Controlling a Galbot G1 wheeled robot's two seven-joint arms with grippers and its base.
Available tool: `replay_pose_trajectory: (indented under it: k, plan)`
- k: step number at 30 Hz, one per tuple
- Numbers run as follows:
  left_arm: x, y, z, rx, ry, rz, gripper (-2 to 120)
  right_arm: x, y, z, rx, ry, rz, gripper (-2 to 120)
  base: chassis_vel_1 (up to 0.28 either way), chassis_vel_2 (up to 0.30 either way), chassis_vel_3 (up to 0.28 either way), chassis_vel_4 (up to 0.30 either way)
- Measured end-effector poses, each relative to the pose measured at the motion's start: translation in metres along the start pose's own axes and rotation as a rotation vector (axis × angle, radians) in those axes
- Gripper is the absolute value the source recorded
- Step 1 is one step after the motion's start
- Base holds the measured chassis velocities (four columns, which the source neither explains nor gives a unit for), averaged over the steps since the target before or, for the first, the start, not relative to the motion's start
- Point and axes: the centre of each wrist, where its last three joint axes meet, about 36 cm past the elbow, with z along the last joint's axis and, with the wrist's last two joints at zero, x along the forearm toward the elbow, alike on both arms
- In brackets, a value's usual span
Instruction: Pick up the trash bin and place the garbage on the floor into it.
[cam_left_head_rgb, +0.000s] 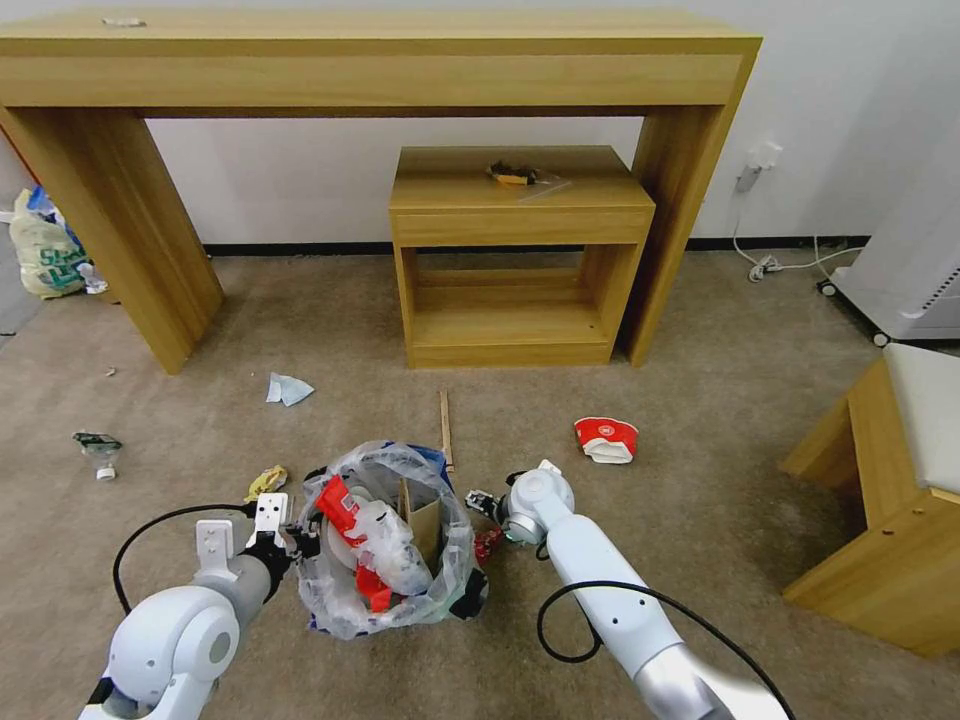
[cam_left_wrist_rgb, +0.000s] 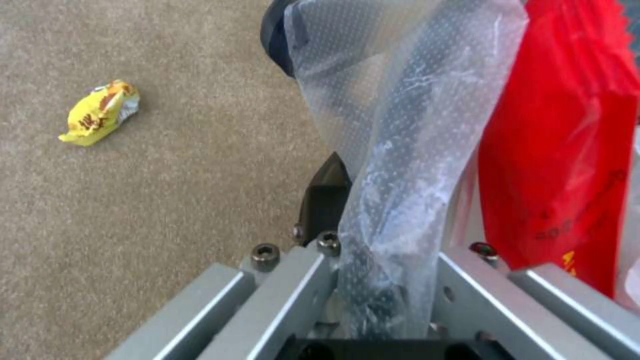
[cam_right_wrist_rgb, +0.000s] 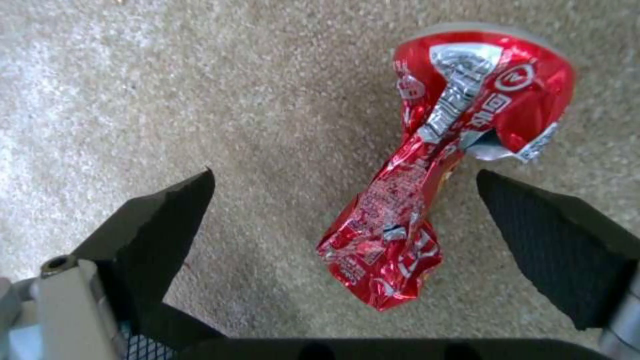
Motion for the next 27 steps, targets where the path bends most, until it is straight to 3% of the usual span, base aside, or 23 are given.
replay_pose_trajectory:
  k: [6, 10, 11, 14, 17, 27]
  plan:
    - [-0.002, 0.001, 0.001, 0.002, 0.003, -0.002, 0, -0.004, 0.001, 0.000, -0.012, -0.001, 0.000, 98, 0.000, 0.000, 0.000, 0.000]
    - [-0.004, 0.001, 0.000, 0.004, 0.004, 0.000, 0, -0.008, -0.002, 0.000, -0.016, -0.005, -0.002, 88, 0.000, 0.000, 0.000, 0.000]
    - [-0.004, 0.000, 0.001, 0.005, 0.004, 0.001, 0, -0.010, -0.002, 0.000, -0.022, -0.004, -0.004, 80, 0.000, 0.000, 0.000, 0.000]
    - [-0.005, 0.000, 0.001, 0.006, 0.005, 0.003, 0, -0.012, -0.003, 0.000, -0.027, -0.005, -0.006, 73, 0.000, 0.000, 0.000, 0.000]
    - [-0.005, 0.000, 0.001, 0.008, 0.005, 0.005, 0, -0.016, -0.006, 0.001, -0.025, -0.018, -0.008, 58, 0.000, 0.000, 0.000, 0.000]
    - [-0.005, 0.000, 0.000, 0.009, 0.004, 0.009, 0, -0.022, -0.015, 0.004, 0.002, -0.049, -0.012, 23, 0.000, 0.000, 0.000, 0.000]
